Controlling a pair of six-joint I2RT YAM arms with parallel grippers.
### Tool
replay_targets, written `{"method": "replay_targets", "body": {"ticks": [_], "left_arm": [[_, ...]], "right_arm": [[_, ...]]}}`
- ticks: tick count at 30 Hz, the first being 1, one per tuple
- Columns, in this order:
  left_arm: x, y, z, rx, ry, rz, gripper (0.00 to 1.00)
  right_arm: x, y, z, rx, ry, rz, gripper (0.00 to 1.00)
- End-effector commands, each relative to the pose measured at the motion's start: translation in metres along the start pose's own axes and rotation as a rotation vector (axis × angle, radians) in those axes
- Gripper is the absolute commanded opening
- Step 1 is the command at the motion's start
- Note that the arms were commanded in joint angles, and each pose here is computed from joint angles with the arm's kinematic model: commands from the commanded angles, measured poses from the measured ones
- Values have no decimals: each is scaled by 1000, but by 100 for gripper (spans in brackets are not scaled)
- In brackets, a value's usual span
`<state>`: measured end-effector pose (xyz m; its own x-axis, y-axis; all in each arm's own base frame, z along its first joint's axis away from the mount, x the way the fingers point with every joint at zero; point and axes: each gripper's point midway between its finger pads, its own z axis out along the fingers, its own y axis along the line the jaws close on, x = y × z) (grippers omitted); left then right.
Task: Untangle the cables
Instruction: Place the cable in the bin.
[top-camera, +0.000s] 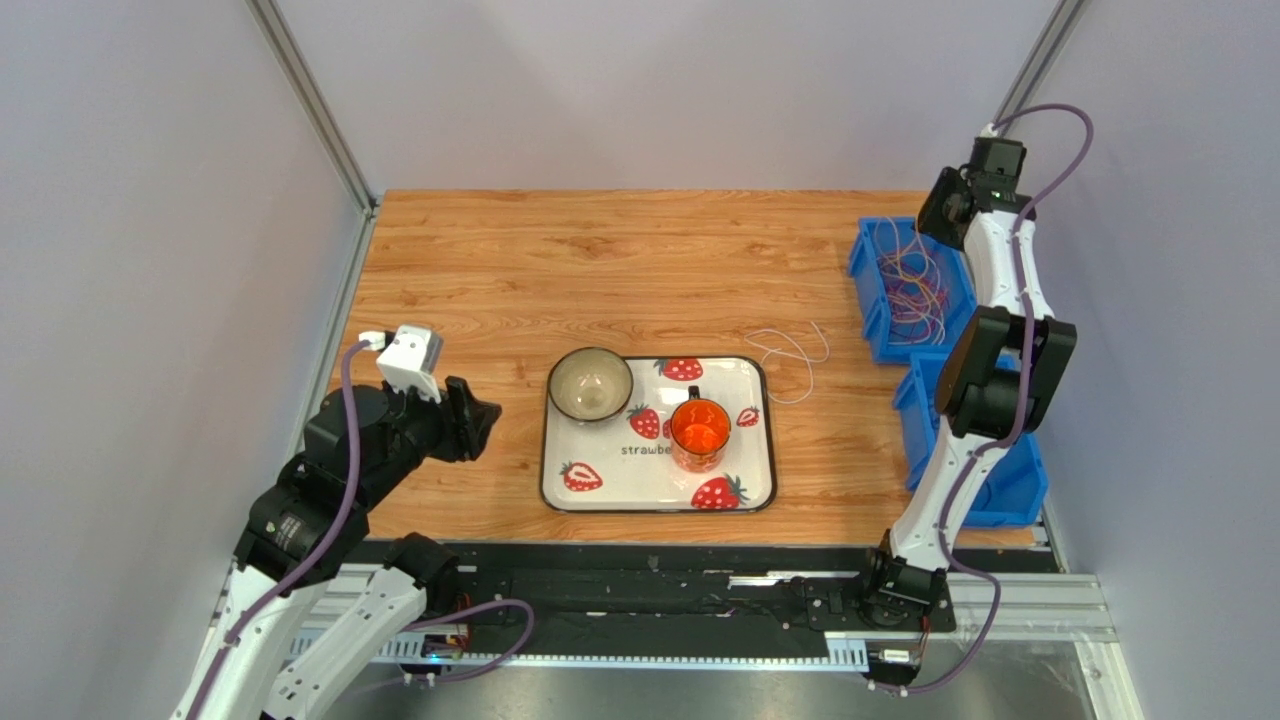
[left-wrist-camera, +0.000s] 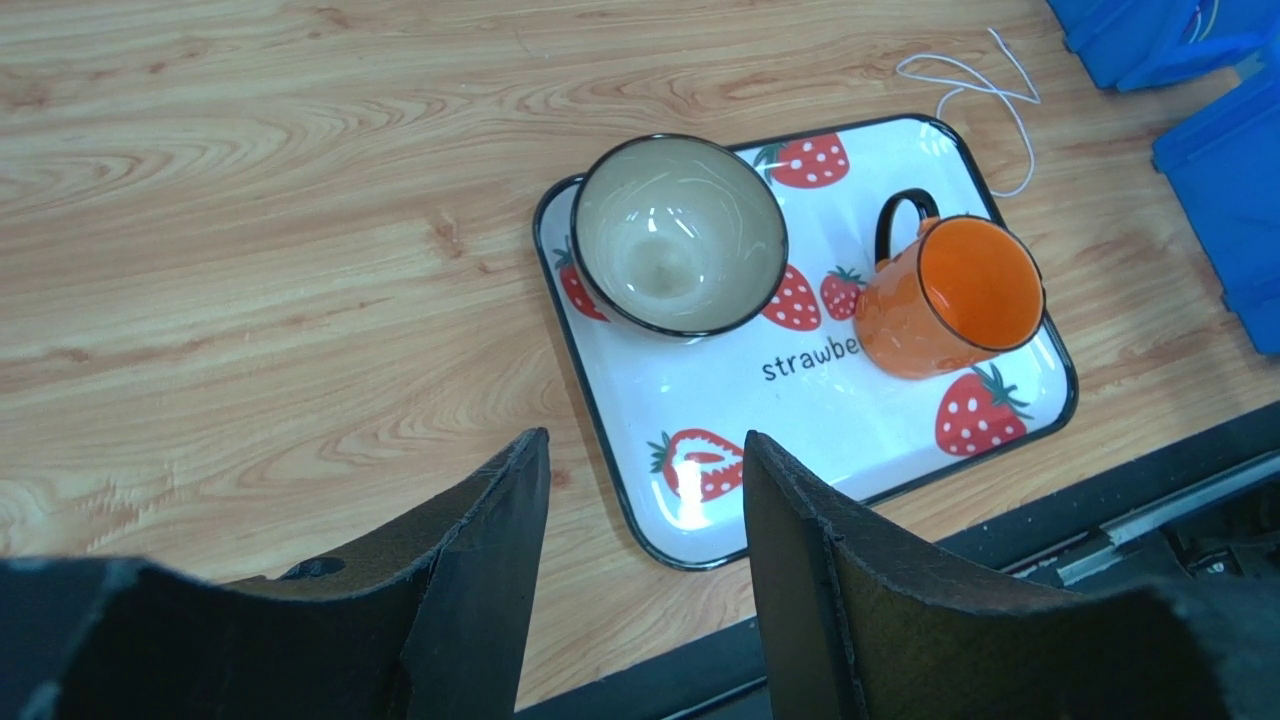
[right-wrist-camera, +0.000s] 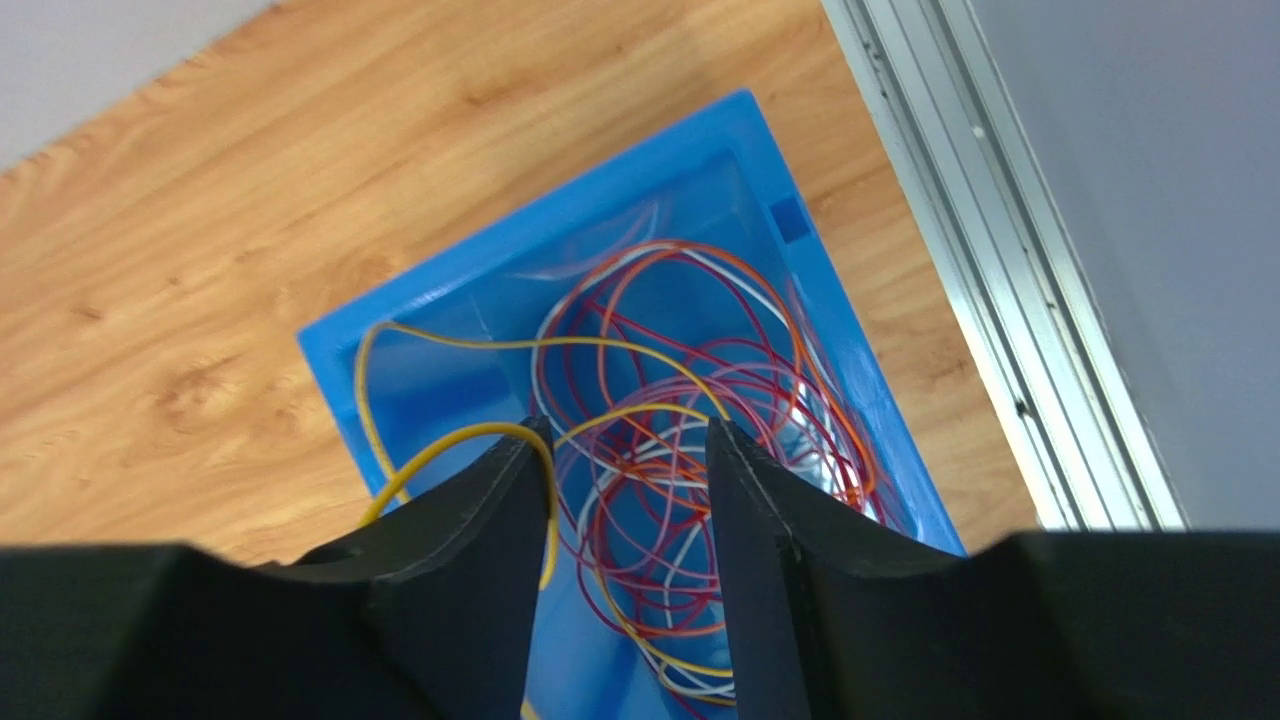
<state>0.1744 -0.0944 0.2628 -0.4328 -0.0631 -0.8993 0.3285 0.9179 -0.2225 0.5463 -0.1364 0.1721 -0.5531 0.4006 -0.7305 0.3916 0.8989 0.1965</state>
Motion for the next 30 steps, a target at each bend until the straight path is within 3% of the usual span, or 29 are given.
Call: {"method": "replay_targets", "body": {"ticks": [1,9,15,19,22,24,27,30], "left_arm": [[-6,-1,2,3,-26,10,59],[-8,-2,-2,13,-45,10,59],[-8,-3,-4,19,-50,12,59],[-9,-3,-5,21,-54,12,59],[-9,-3,-6,22,-59,12,58],[-9,-3,-7,22,-64,10,59],[-10,-2,-8,20,-69,10,59],[-11,-2,-9,20,-75,9,59]], "right_arm": [[-15,-10,-30,137,-34,-60,49],[-18,-49,-70,402,3,-62,49],[-12,-67,-94,507,51,-61,60],[12,-67,-89,470,150,-49,61],[37,-59,-80,315,234,69,62],[51,-33,-71,90,286,213,60],[38,-35,-75,-20,275,331,60],[30,-47,-73,9,271,365,61]]}}
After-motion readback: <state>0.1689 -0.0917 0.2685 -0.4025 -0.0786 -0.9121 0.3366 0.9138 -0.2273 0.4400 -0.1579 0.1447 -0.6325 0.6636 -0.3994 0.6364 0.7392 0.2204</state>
